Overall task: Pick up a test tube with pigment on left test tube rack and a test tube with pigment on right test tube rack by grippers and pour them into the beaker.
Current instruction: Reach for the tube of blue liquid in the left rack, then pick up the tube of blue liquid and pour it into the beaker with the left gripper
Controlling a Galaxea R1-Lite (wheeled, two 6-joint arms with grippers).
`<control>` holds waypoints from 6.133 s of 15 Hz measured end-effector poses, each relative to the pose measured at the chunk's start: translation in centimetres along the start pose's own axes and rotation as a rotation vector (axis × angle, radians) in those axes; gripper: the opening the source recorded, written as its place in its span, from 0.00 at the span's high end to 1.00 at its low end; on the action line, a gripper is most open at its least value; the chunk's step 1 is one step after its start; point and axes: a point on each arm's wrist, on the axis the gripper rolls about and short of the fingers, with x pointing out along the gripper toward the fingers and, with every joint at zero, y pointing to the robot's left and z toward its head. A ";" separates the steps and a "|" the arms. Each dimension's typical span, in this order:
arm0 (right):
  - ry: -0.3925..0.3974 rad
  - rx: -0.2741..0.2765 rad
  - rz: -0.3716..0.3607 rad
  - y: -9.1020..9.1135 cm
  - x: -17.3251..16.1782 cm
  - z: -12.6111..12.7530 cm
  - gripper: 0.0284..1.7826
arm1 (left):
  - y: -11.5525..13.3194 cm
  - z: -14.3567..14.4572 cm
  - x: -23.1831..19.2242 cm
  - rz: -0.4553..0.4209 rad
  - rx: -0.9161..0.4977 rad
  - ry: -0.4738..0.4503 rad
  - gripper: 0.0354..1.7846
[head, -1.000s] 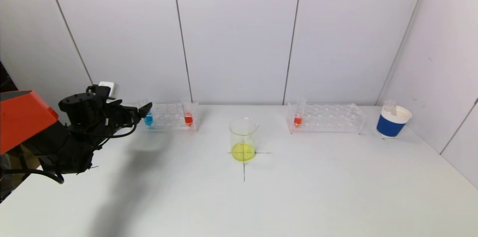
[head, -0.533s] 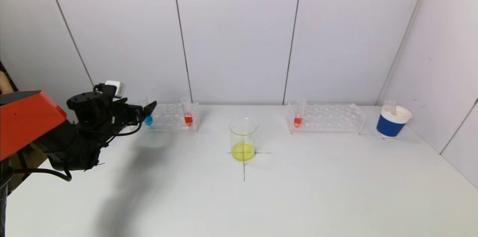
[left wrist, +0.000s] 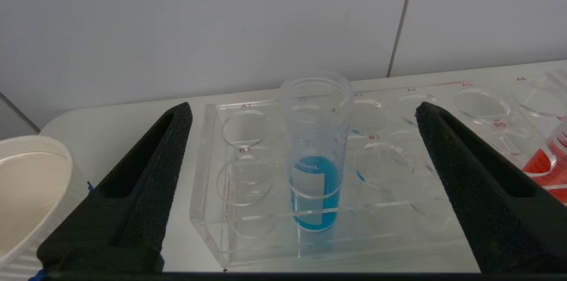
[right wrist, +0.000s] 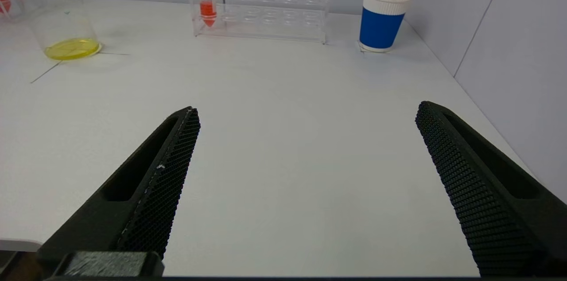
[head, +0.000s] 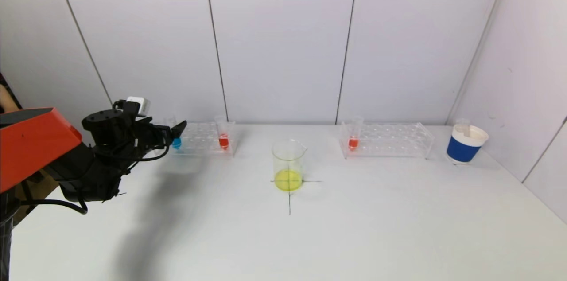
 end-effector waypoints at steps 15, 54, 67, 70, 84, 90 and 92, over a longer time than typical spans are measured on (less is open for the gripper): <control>0.000 0.000 0.000 0.0 0.0 0.0 0.01 | -0.3 0.1 0.3 -0.007 0.003 -0.006 0.01; 0.000 0.000 0.000 0.0 0.0 0.0 0.01 | -0.2 0.3 0.8 -0.006 0.006 -0.016 0.78; 0.000 0.000 0.000 0.0 0.0 0.0 0.01 | 0.0 5.5 0.2 -0.003 0.016 -0.064 0.78; 0.000 0.001 0.000 0.0 0.0 0.0 0.01 | 0.1 7.3 0.1 -0.001 0.021 -0.090 0.78; 0.000 0.000 0.000 0.0 0.0 0.0 0.01 | -3.7 18.1 -1.4 -0.094 0.109 -0.166 0.78; 0.000 0.001 0.000 0.0 0.0 0.0 0.01 | -7.4 21.4 -1.7 -0.175 0.176 -0.231 0.78; 0.000 0.001 0.000 0.0 0.0 0.0 0.01 | -8.6 21.7 -1.6 -0.205 0.229 -0.251 0.78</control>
